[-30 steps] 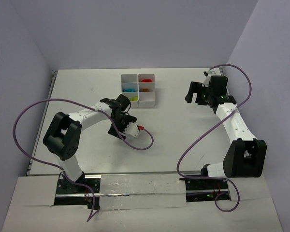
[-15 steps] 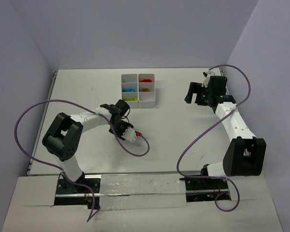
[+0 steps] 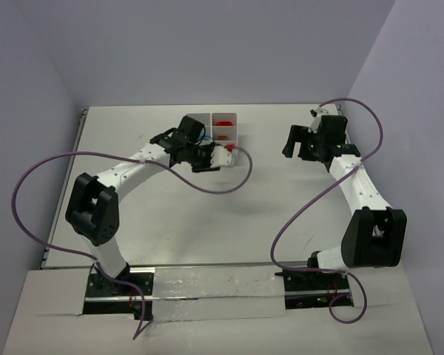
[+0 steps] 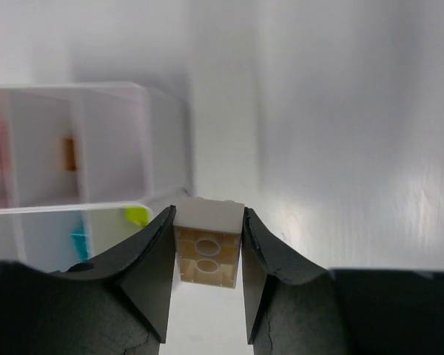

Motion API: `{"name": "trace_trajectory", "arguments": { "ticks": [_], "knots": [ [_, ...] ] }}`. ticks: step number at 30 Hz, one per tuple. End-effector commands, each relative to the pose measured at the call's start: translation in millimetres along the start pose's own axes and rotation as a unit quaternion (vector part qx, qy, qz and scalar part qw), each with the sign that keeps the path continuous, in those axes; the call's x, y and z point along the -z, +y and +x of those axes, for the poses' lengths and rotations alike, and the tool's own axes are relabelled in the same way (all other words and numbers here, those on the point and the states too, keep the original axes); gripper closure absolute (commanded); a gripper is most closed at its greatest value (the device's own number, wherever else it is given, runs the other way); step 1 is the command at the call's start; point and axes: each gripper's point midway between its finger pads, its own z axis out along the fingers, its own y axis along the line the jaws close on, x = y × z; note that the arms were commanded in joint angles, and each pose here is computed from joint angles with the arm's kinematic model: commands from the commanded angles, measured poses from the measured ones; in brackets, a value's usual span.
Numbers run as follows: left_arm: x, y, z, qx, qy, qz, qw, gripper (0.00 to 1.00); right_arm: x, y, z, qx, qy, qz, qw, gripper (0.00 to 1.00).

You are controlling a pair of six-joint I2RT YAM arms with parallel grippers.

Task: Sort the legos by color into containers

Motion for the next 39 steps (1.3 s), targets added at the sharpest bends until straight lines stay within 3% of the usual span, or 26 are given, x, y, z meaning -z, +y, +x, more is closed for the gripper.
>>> {"name": "trace_trajectory", "arguments": {
  "ticks": [1,2,5,11,21,25,37,39],
  "knots": [
    [7.1,57.4,-63.2,0.227,-0.166,-0.117,0.952,1.00,2.6,7.1,-20.7,0.007,-0.022,-0.007,1.000,0.00],
    [7.3,72.1,-72.0,0.229,-0.193,-0.144,0.943,1.00,2.3,7.0,-21.6,0.006,-0.023,-0.006,1.000,0.00],
    [1.5,102.4,-65.0,0.285,-0.190,-0.216,0.915,1.00,1.2,7.0,-22.0,0.006,-0.021,-0.007,1.000,0.00],
    [-13.8,136.6,-55.3,0.301,-0.205,-0.279,0.888,1.00,-1.7,5.6,-20.7,0.005,-0.017,-0.003,1.000,0.00],
    [-45.2,127.0,-32.6,0.282,-0.182,-0.268,0.903,0.97,-7.2,3.9,-18.9,0.003,-0.010,-0.002,1.000,0.00],
    [-55.9,122.8,-23.0,0.266,-0.171,-0.266,0.911,0.86,-8.1,4.0,-19.9,0.002,-0.009,-0.002,1.000,0.00],
    [-66.3,119.1,-14.1,0.227,-0.152,-0.257,0.927,0.65,-8.6,2.8,-18.1,0.003,-0.007,0.000,1.000,0.00],
    [-66.7,117.7,-13.9,0.227,-0.148,-0.254,0.928,0.52,-8.5,3.0,-17.9,0.003,-0.006,-0.001,1.000,0.00]
  ]
}}
